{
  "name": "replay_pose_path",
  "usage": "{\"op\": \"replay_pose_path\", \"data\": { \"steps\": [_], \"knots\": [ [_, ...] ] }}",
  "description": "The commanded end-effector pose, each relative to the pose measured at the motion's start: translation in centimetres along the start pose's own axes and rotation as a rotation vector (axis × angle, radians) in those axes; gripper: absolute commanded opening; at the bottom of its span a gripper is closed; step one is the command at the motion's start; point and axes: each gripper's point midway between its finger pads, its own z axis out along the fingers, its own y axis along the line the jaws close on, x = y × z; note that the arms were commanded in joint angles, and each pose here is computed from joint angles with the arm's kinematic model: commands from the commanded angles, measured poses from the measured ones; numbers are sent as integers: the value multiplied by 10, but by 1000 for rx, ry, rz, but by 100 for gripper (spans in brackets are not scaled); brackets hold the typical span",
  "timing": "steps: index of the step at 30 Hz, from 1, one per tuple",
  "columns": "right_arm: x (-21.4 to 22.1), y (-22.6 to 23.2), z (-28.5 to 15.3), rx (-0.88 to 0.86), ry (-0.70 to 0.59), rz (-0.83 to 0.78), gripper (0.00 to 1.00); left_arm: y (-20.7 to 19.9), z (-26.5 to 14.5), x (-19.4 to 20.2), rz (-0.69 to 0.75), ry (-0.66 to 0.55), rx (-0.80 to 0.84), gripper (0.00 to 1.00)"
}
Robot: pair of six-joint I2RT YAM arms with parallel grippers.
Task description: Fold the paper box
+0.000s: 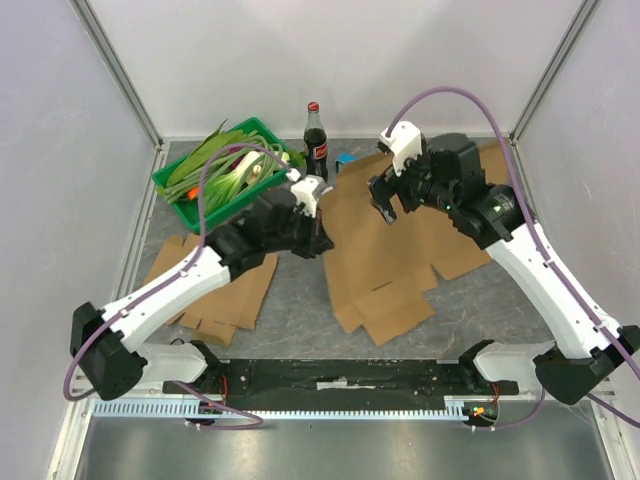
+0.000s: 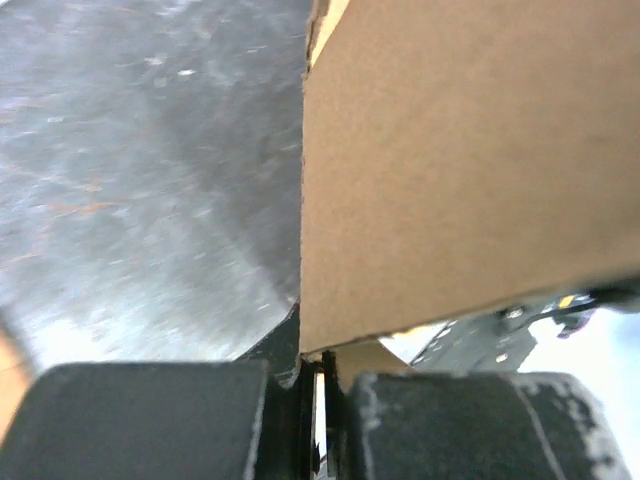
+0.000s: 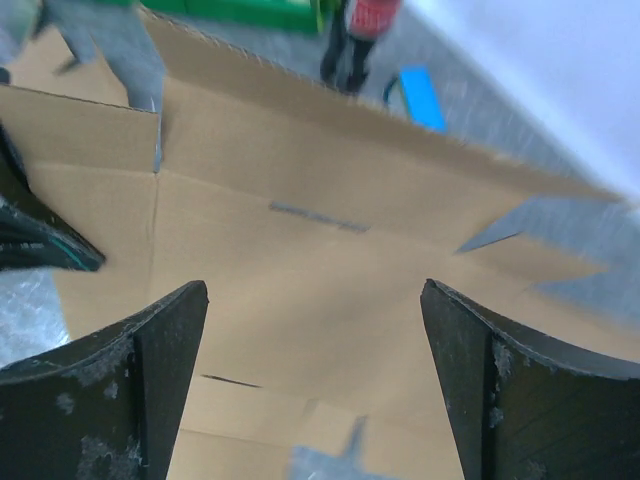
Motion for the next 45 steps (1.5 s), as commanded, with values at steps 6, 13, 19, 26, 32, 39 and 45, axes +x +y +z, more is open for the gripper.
{"op": "replay_pose_path", "data": {
  "steps": [6, 13, 19, 26, 32, 39, 45],
  "knots": [
    [-95, 13, -15, -178, -241, -482, 95, 34, -76, 8, 364, 190, -58, 2],
    [-90, 23, 35, -292, -176, -551, 87, 29, -81, -1, 465, 204, -23, 2],
    [-88, 57, 32, -484, -238, -546, 34, 25, -88, -21, 509, 152, -40, 2],
    [-116, 29, 15, -316, -364, -271, 0, 43, -147, -97, 310, -312, -311, 61],
    [-118, -41, -11, -262, -436, 9, 0, 77, -201, -85, 34, -602, -418, 79],
    [-97, -42, -30, -254, -471, 69, 0, 77, -194, -89, -9, -603, -373, 79],
    [-90, -40, -42, -249, -530, 91, 0, 101, -182, -111, -43, -620, -408, 77]
  ]
}}
